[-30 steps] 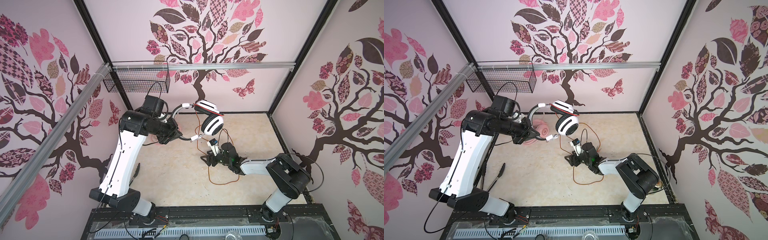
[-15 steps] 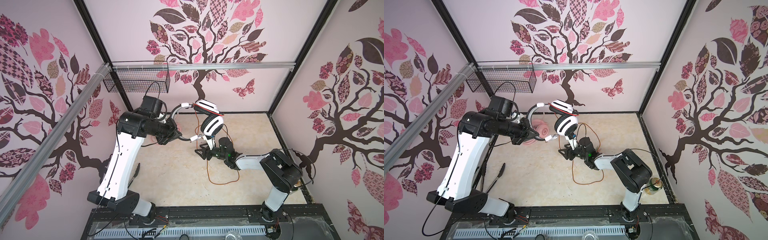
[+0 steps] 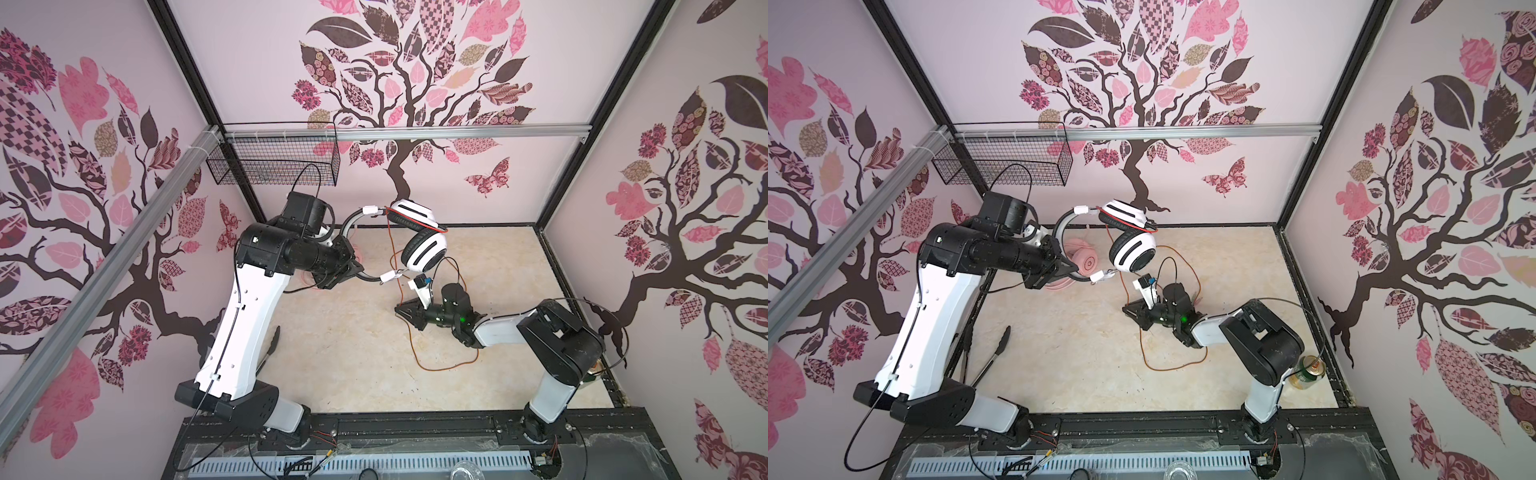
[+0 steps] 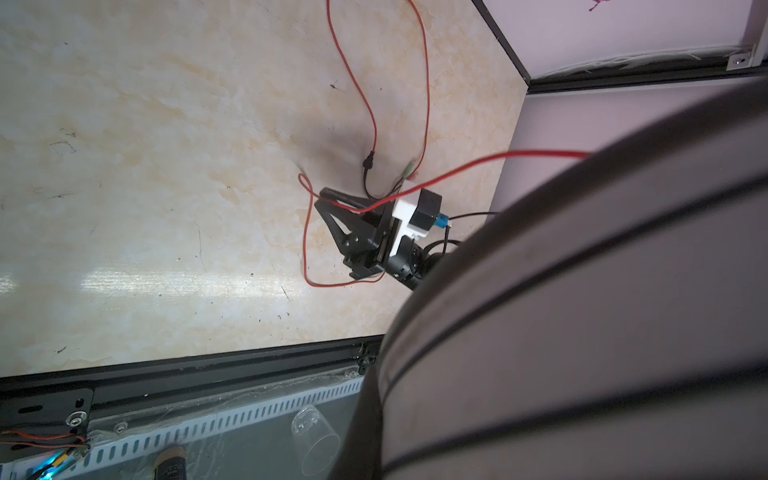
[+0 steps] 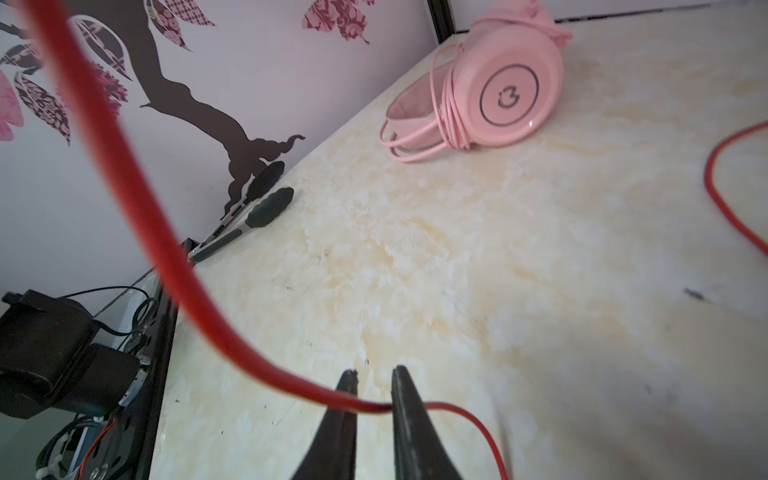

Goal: Wrap the headphones

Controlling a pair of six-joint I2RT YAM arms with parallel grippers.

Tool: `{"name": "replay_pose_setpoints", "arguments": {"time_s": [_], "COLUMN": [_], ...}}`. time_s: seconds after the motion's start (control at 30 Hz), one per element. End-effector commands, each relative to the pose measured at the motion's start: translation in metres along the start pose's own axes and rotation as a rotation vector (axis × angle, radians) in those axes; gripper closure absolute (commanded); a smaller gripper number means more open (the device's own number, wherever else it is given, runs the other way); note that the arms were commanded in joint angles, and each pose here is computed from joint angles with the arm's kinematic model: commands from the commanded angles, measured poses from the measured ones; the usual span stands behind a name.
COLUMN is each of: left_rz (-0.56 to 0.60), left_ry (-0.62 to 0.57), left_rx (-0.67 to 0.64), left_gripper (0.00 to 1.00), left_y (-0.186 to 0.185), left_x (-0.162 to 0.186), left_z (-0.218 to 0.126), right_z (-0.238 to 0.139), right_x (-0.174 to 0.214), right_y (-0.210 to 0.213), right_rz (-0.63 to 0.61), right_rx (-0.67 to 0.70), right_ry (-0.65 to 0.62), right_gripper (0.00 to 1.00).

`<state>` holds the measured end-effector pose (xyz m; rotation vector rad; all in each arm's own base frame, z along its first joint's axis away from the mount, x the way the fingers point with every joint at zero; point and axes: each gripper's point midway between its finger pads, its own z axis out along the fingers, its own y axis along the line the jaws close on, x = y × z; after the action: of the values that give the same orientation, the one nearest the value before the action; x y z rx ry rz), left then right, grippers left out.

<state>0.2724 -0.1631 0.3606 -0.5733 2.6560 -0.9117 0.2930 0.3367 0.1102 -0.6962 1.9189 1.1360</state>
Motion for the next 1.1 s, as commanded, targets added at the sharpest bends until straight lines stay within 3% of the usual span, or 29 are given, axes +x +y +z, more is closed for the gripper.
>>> {"name": "replay_pose_setpoints", "arguments": {"time_s": [0.0, 0.2, 0.53, 0.7, 0.77, 0.8, 0.97, 1.07], "left_rz": [0.025, -0.029, -0.081, -0.081, -0.079, -0.08, -0.077, -0.073], "left_ry": [-0.132, -0.318, -0.428, -0.454, -0.449, -0.452, -0.46, -0.459], "left_rx": [-0.029, -0.165, -0.183, -0.215, -0.205, -0.201, -0.182, -0.169], "left_gripper": [1.0, 1.0, 1.0, 1.0, 1.0, 1.0, 1.0, 1.0], "left_y": [0.004, 0.04, 0.052, 0.058, 0.056, 0.056, 0.054, 0.053], "left_x": [-0.029, -0.063, -0.086, -0.088, -0.087, -0.086, -0.08, -0.076], "left_z": [0.007, 0.026, 0.039, 0.037, 0.035, 0.033, 0.022, 0.015], "right_z": [-0.017, -0.062, -0.107, -0.12, -0.117, -0.111, -0.06, -0.022], "right_x": [0.011, 0.049, 0.059, 0.052, 0.051, 0.049, 0.046, 0.032], "right_y": [0.015, 0.038, 0.083, 0.086, 0.08, 0.079, 0.049, 0.025], "right_rz": [0.012, -0.077, -0.188, -0.223, -0.26, -0.278, -0.064, -0.153], "right_rx": [0.096, 0.33, 0.402, 0.403, 0.425, 0.425, 0.281, 0.355], "right_ry": [0.052, 0.227, 0.316, 0.271, 0.25, 0.245, 0.297, 0.342], "right_gripper": [0.97, 1.0, 1.0, 1.0, 0.75, 0.7, 0.62, 0.49]}}
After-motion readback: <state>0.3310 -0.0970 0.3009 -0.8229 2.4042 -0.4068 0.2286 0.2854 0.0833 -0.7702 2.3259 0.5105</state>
